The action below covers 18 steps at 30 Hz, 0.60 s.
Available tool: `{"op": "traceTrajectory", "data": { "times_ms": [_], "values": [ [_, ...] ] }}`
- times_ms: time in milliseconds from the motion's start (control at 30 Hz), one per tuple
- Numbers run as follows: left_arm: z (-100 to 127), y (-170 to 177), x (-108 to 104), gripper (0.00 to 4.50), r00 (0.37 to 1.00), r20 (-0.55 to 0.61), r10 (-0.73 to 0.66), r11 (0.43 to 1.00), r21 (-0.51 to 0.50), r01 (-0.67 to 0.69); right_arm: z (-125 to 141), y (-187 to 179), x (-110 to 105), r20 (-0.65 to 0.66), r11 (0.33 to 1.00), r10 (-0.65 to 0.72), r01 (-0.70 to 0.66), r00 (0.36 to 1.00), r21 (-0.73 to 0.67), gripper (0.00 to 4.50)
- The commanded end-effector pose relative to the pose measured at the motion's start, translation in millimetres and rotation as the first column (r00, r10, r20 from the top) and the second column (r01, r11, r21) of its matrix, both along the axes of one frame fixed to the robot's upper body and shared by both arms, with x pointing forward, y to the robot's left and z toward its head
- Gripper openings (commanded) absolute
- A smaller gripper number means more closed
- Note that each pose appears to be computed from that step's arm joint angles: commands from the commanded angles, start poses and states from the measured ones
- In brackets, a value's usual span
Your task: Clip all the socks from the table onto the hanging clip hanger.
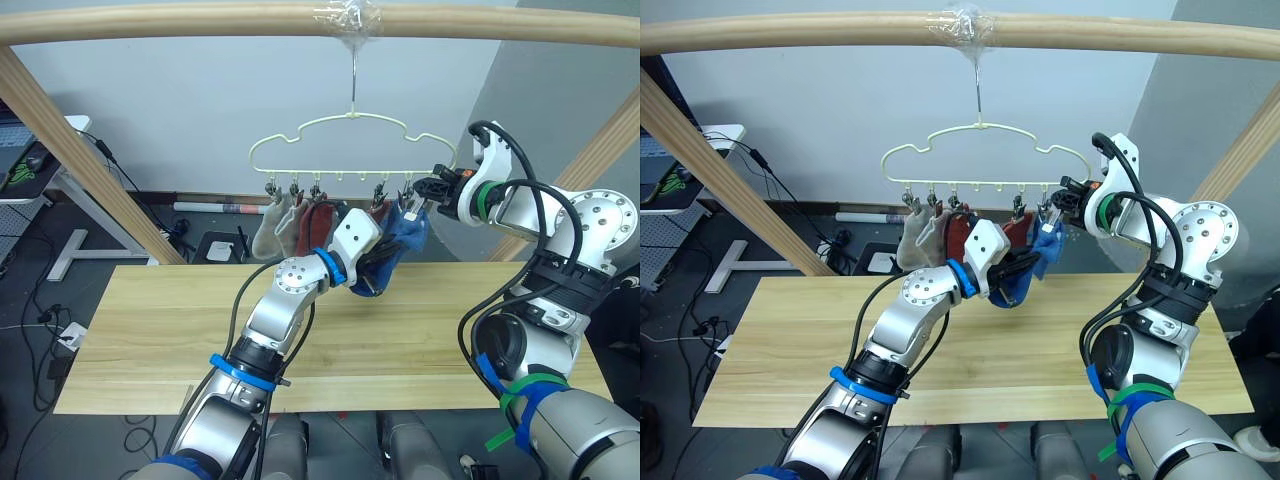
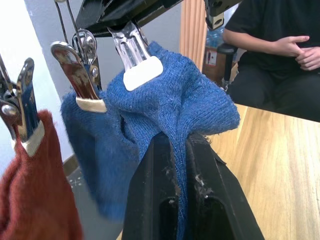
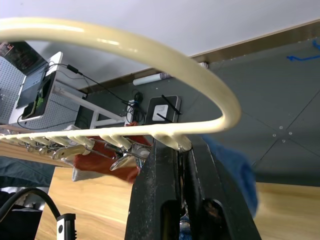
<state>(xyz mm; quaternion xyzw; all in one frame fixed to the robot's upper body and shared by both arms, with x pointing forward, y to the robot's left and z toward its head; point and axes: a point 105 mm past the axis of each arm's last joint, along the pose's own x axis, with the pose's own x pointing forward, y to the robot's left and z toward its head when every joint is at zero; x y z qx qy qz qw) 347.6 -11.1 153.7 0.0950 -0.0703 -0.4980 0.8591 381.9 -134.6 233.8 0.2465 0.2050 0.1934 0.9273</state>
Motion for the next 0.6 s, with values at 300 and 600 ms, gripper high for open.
{"op": "traceTrajectory", "data": {
  "times_ms": [300, 600],
  "values": [
    [23.5, -15.9, -7.0, 0.00, 0.996, 0.079, -0.044, 0.998, -0.033, 0.046, 22.7, -14.2, -1.9, 0.061, 1.000, -0.007, 0.006, 0.998, 0.009, 3.97],
    [12.4, -27.2, 1.0, 0.65, 0.987, -0.154, -0.051, 0.979, -0.204, 0.019, 31.8, -30.6, -19.5, 0.191, 0.985, 0.090, -0.059, 0.977, -0.160, 4.50]
  ]
}}
